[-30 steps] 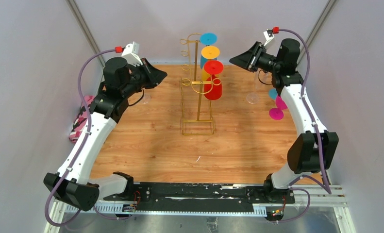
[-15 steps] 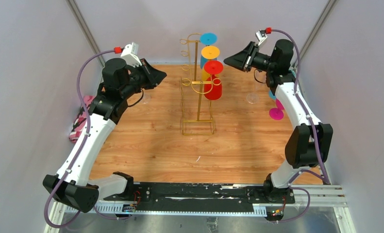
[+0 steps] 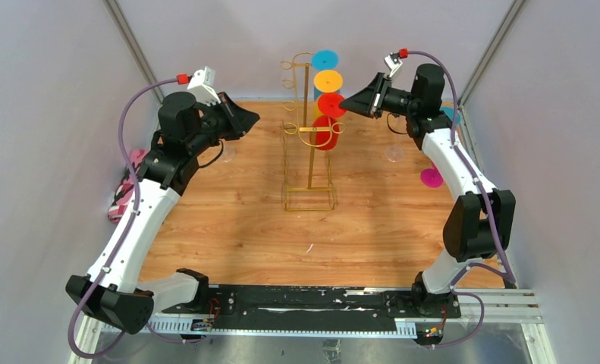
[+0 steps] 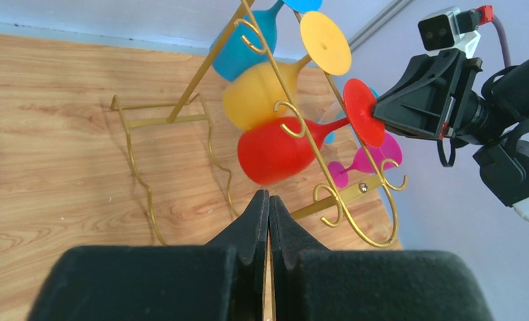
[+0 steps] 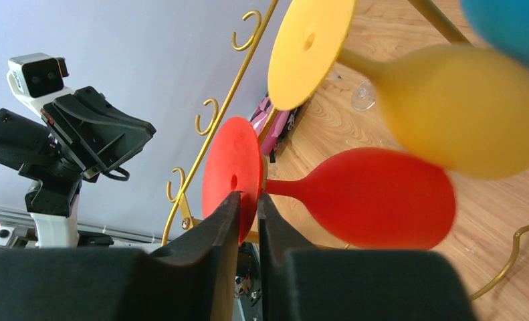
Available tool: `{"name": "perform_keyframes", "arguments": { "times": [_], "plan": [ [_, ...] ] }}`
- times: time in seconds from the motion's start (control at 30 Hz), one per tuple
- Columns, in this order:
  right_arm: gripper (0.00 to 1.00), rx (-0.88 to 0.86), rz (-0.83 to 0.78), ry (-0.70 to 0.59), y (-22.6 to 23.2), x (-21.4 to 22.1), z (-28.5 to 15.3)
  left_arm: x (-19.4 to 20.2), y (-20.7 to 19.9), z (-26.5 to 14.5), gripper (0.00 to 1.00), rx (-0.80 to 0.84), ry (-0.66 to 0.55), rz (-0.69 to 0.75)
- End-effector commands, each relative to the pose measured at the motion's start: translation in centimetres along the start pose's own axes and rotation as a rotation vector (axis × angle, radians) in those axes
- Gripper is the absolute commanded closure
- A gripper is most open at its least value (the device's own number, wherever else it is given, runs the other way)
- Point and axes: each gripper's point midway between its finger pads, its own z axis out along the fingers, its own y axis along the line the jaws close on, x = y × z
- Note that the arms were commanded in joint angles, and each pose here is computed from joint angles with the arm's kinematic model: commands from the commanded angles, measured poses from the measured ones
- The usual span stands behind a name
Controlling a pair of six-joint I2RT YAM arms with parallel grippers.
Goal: Take the wine glass off the wine glass rack
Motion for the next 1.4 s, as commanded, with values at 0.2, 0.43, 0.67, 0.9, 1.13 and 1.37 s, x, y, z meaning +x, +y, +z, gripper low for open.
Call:
{"name": "perform_keyframes", "arguments": {
  "times": [0.2, 0.43, 0.67, 0.9, 1.13, 1.37],
  "plan": [
    [0.95, -0.011, -0.002, 0.01, 1.4, -0.4, 0.5, -0.5, -0.7, -1.0, 0.96, 0.013, -0.022, 0.017],
    [1.0, 0.03, 0.094, 0.021, 1.0, -0.7, 0.7, -0.5, -0.9, -1.0, 0.96, 0.022, -0.017, 0.016],
    [1.0, 0.016, 0.316, 0.035, 1.0, -1.0, 1.4, -0.5, -1.1, -1.2, 0.96, 0.026, -0.011, 0.016],
    [1.0, 0.018, 0.447, -0.04, 1.9, -1.7, 1.0, -0.7, -1.7, -1.5, 0.97, 0.048, -0.01, 0.007],
    [1.0, 0.068, 0.487, -0.086, 2.0, -2.2, 0.5, -0.7, -2.3, -1.5, 0.98, 0.077, -0.005, -0.011],
    [1.0, 0.098, 0.491, -0.142, 1.7, -2.5, -0.9, -0.5, -2.3, -1.7, 0.99, 0.08, -0.002, -0.012]
  ]
}}
